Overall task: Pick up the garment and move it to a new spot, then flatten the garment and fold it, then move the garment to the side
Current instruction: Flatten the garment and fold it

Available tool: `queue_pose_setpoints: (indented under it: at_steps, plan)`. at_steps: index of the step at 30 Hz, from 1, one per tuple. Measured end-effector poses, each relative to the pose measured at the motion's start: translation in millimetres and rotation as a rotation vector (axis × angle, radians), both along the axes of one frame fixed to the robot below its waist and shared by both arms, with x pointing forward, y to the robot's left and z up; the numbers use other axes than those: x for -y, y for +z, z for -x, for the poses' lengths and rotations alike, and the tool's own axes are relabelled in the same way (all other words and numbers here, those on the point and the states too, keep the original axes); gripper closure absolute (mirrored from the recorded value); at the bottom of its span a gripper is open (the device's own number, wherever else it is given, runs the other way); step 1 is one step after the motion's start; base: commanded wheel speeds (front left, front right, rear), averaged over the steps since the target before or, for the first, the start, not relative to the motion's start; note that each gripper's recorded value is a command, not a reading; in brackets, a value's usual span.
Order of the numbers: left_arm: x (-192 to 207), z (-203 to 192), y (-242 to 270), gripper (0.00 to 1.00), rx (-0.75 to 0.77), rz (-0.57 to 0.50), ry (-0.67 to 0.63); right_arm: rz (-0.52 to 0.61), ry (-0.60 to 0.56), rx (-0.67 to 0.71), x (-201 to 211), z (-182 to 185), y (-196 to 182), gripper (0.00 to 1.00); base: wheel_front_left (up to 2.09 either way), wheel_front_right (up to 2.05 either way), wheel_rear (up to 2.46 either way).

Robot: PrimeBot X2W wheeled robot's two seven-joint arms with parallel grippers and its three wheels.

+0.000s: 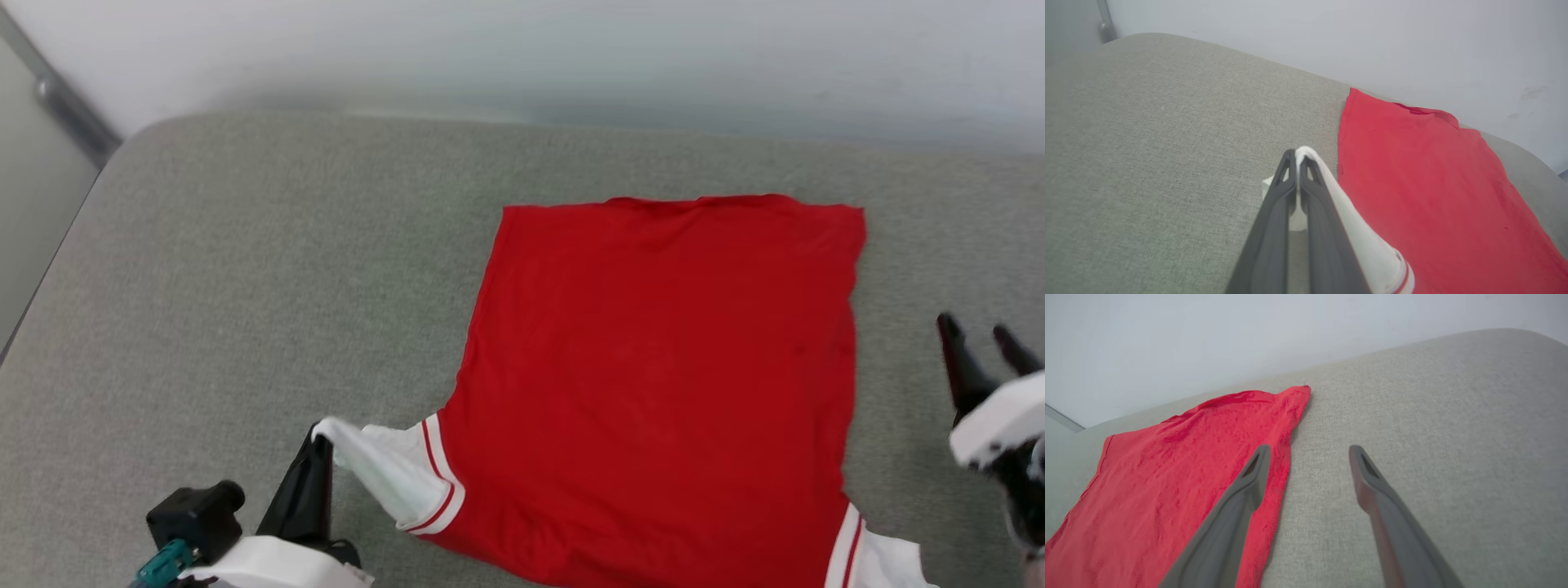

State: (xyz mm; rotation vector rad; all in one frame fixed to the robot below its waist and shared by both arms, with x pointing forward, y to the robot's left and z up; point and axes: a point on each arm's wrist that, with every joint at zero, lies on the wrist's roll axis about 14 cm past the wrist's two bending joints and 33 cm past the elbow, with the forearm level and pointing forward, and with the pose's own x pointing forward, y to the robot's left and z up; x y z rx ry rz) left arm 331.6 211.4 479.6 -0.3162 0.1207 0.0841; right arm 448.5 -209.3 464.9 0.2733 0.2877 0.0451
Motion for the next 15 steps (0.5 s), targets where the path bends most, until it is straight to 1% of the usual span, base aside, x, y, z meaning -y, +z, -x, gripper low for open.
queue_pose_setpoints:
  at_steps: [3,8,12,15]
  plan:
    - [5,-10,3,1.0,0.02,0.002,-0.011,0.006,0.019,-0.043,0,-36,-4,0.0,0.0,0.0,0.0]
    - [11,-27,5,1.0,0.048,0.002,-0.023,0.018,0.063,-0.219,-2,-88,-24,0.0,0.0,0.0,0.0]
    - [12,-36,1,1.0,0.053,0.009,-0.016,0.06,0.132,-0.379,-16,-118,-44,0.0,0.0,0.0,0.0]
    - [10,-43,-5,1.0,0.048,0.011,-0.006,0.077,0.17,-0.46,-28,-138,-55,0.0,0.0,0.0,0.0]
